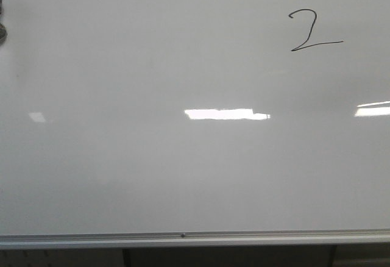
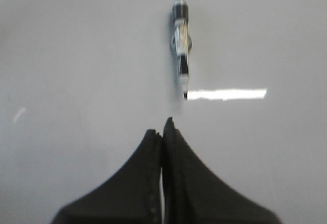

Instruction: Write number 2 on whiteboard

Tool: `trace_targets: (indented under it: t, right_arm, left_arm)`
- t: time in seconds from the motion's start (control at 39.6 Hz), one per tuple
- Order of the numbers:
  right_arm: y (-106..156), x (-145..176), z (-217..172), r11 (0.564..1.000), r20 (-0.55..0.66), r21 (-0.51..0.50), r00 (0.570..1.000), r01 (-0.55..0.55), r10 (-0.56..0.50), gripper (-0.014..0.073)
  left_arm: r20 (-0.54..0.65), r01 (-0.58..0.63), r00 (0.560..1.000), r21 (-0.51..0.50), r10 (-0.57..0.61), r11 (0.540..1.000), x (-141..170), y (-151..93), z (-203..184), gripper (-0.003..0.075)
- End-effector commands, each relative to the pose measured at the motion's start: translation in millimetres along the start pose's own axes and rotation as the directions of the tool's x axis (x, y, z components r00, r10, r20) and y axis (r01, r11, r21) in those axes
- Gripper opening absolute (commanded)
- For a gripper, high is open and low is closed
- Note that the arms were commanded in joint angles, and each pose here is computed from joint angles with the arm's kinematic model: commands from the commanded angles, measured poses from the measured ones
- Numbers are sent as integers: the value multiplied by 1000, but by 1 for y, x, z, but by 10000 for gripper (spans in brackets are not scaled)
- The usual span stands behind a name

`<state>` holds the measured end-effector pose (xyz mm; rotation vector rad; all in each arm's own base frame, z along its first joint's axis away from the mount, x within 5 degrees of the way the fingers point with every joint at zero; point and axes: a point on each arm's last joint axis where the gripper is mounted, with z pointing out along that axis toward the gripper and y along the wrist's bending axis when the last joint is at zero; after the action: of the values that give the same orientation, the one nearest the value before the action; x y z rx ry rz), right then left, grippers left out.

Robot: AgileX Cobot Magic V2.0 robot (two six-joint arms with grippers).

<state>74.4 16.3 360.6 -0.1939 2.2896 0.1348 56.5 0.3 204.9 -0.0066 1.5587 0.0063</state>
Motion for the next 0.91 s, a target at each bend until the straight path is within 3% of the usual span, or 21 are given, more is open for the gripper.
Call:
trace_targets:
  t: [0.0, 0.88]
  right_arm:
    - [-1, -10, -5, 1000, 86, 13, 996, 2, -3, -69]
    - [-1, -10, -5, 1000, 83, 13, 997, 2, -3, -69]
  left_arm:
    - [115, -17, 993, -1, 17, 1000, -4, 0, -1, -19]
    - [124, -23, 992, -2, 23, 1000, -5, 0, -1, -20]
